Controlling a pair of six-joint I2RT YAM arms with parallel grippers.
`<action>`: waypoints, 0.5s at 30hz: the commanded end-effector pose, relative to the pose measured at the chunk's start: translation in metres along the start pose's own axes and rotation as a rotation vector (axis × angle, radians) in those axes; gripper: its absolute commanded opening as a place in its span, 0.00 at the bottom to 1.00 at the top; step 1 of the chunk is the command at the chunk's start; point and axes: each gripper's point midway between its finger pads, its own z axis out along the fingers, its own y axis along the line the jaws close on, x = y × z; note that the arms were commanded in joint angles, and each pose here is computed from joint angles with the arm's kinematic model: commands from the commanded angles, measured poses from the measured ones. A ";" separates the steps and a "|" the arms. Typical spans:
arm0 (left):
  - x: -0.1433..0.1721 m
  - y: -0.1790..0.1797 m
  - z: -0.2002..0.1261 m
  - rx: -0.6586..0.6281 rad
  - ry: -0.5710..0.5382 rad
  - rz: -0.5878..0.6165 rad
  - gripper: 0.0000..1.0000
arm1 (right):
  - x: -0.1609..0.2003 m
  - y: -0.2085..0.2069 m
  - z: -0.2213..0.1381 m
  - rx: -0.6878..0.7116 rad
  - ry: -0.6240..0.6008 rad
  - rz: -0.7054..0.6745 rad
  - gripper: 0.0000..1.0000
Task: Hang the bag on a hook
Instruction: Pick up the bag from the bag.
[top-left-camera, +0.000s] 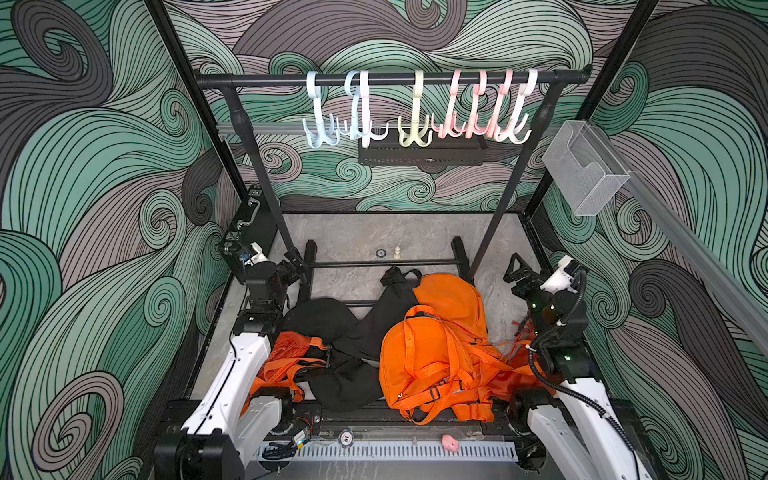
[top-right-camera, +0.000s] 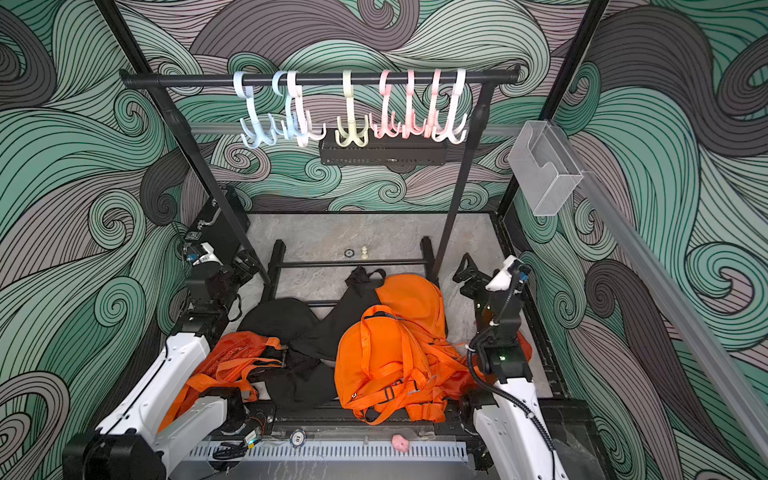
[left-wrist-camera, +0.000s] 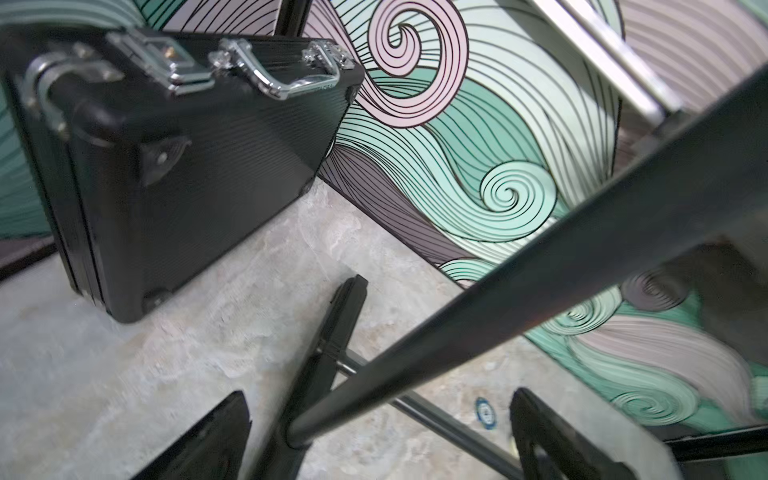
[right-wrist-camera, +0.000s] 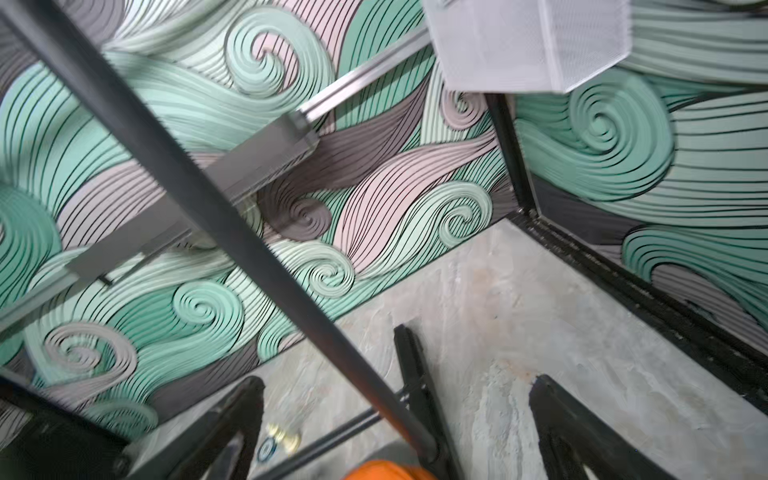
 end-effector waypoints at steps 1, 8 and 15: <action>0.017 -0.025 -0.011 0.096 0.125 -0.140 0.99 | 0.048 0.030 -0.010 -0.094 0.305 -0.045 0.99; 0.016 -0.095 -0.062 0.285 0.193 0.273 0.98 | 0.119 0.068 -0.056 -0.132 0.596 -0.330 0.95; 0.034 -0.105 -0.087 0.290 0.276 0.585 0.98 | 0.184 0.077 -0.099 -0.174 0.883 -0.456 0.81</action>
